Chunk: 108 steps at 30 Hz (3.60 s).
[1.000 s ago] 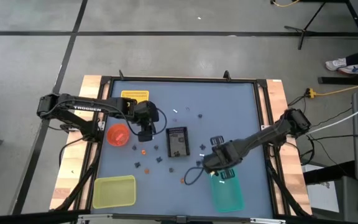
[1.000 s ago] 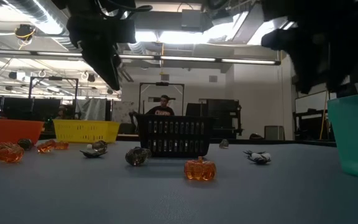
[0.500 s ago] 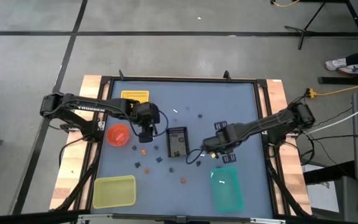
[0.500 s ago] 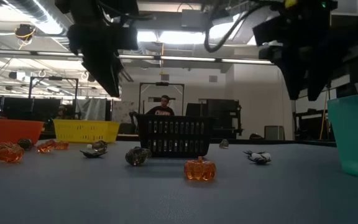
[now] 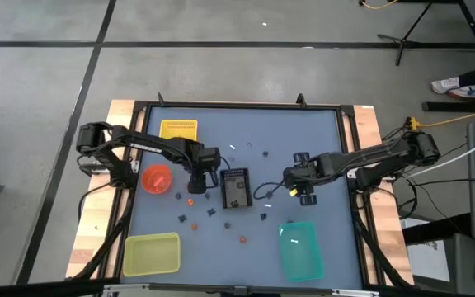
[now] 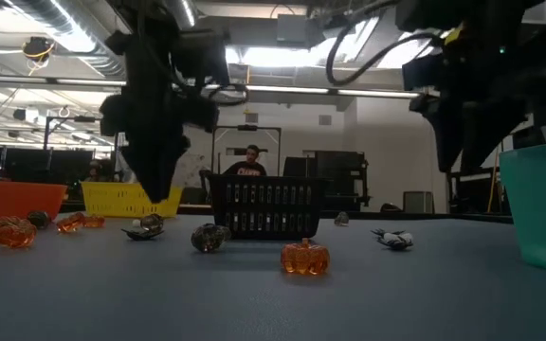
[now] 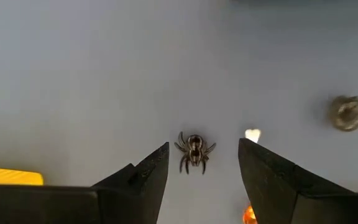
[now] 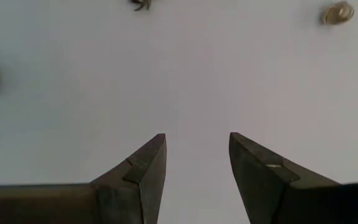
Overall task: Sort Halloween decoration
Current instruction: Put the black spider toy into the black bin
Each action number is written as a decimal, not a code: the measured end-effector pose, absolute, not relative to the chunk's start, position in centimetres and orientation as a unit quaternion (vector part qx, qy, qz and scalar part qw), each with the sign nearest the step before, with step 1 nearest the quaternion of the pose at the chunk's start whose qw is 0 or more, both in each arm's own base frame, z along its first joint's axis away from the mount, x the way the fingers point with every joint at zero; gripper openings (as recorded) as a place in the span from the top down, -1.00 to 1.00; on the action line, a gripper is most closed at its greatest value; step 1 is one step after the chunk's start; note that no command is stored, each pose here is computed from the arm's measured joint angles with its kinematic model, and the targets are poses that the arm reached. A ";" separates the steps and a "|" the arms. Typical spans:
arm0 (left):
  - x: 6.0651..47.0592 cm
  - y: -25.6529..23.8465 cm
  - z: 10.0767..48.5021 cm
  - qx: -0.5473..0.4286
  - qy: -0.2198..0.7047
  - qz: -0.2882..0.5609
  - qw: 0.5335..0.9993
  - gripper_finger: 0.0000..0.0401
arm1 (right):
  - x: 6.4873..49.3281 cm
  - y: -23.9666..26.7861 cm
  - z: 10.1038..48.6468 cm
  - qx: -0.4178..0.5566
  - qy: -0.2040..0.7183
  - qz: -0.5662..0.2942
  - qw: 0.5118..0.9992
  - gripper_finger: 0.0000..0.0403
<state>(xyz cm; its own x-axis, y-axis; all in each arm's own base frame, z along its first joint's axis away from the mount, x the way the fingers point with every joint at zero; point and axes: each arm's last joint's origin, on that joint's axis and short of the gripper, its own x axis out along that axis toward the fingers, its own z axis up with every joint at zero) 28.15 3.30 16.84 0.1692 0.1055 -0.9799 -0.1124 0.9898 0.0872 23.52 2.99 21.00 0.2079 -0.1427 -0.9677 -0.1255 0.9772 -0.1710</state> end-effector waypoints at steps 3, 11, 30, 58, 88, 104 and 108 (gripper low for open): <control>28.2 3.4 16.1 -0.002 0.653 0.070 0.754 0.12 | 23.4 2.5 20.5 -0.101 0.631 -0.011 0.769 0.13; 28.2 3.5 15.4 0.005 0.670 0.063 0.740 0.12 | 23.8 2.3 20.3 -0.126 0.615 0.011 0.779 0.13; 28.0 4.7 15.4 -0.011 0.669 0.077 0.739 0.12 | 24.3 2.4 20.4 -0.130 0.595 0.015 0.793 0.13; 27.4 4.5 13.9 -0.022 0.660 0.065 0.748 0.12 | 24.3 2.4 20.4 -0.129 0.593 0.015 0.795 0.13; 27.4 4.4 13.9 -0.029 0.659 0.059 0.749 0.58 | 24.4 2.4 20.4 -0.129 0.592 0.015 0.796 0.13; 27.4 4.4 13.9 -0.040 0.658 0.070 0.749 0.58 | 24.4 2.4 20.4 -0.129 0.592 0.015 0.796 0.13; 27.6 4.5 14.2 -0.039 0.657 0.071 0.749 0.58 | 24.4 2.4 20.4 -0.129 0.592 0.015 0.796 0.13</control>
<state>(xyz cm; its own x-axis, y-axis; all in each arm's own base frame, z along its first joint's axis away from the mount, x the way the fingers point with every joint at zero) 27.64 4.47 14.18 0.1256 0.0550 -0.9906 -0.1576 0.9869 0.0348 24.35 2.40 20.40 0.2993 -0.1293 -0.9454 -0.1768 0.9661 -0.1881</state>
